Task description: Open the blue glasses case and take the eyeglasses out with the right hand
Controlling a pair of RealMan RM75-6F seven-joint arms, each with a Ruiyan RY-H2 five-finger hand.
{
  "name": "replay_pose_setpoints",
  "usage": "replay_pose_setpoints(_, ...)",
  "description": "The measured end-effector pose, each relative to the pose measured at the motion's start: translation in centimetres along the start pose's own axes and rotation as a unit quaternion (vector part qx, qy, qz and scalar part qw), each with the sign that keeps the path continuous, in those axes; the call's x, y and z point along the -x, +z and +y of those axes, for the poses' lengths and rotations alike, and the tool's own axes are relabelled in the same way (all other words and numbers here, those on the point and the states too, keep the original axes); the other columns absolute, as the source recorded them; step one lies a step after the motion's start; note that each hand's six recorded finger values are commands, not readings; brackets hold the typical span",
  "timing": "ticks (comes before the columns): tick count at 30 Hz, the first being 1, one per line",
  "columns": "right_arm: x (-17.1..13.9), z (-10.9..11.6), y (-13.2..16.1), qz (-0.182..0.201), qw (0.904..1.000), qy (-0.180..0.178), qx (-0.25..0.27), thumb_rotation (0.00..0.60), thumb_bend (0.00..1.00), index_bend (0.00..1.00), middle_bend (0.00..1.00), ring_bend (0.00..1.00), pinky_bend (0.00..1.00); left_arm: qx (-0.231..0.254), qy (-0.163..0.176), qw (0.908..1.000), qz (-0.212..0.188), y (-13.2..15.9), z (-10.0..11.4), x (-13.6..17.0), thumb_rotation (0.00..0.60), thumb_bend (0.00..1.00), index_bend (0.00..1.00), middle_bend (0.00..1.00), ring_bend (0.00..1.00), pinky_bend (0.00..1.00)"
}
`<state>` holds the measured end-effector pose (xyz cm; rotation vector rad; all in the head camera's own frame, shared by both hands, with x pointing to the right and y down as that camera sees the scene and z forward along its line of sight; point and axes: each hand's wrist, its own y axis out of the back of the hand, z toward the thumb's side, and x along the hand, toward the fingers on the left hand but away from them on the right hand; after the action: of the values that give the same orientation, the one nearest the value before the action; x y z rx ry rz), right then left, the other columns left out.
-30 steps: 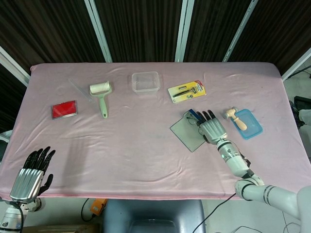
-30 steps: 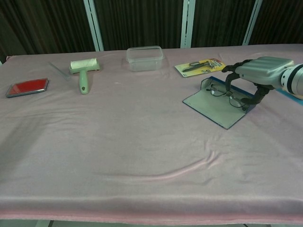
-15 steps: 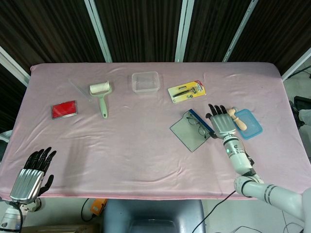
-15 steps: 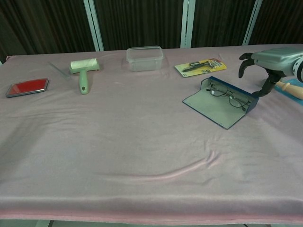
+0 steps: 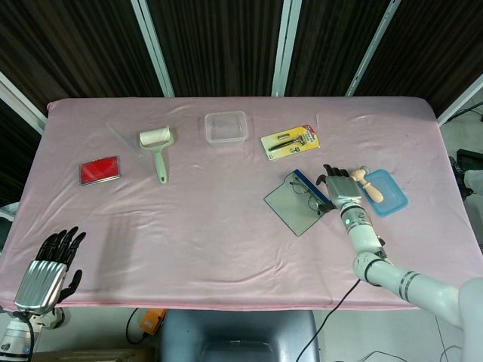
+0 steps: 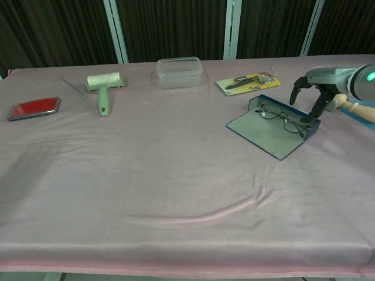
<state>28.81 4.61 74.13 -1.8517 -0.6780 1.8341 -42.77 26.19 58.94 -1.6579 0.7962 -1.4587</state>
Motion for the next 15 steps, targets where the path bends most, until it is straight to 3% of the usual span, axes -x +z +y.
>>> replay_pose_setpoints(6, 0.6, -0.7, -0.3, -0.014, 0.9997, 0.018, -0.014, 0.600, 0.39, 0.51, 0.10, 0.03, 0.04, 0.000, -0.001, 1.0000, -0.002, 0.1, 0.0, 0.0, 0.600, 0.43, 0.00, 0.00, 0.00, 0.11)
replay_pose_setpoints(15, 0.7, -0.1, 0.7, -0.003, 0.9992, -0.009, -0.039, 0.600, 0.39, 0.54, 0.10, 0.03, 0.05, -0.001, -0.003, 1.0000, -0.001, 0.1, -0.1, -0.1, 0.600, 0.43, 0.00, 0.00, 0.00, 0.11)
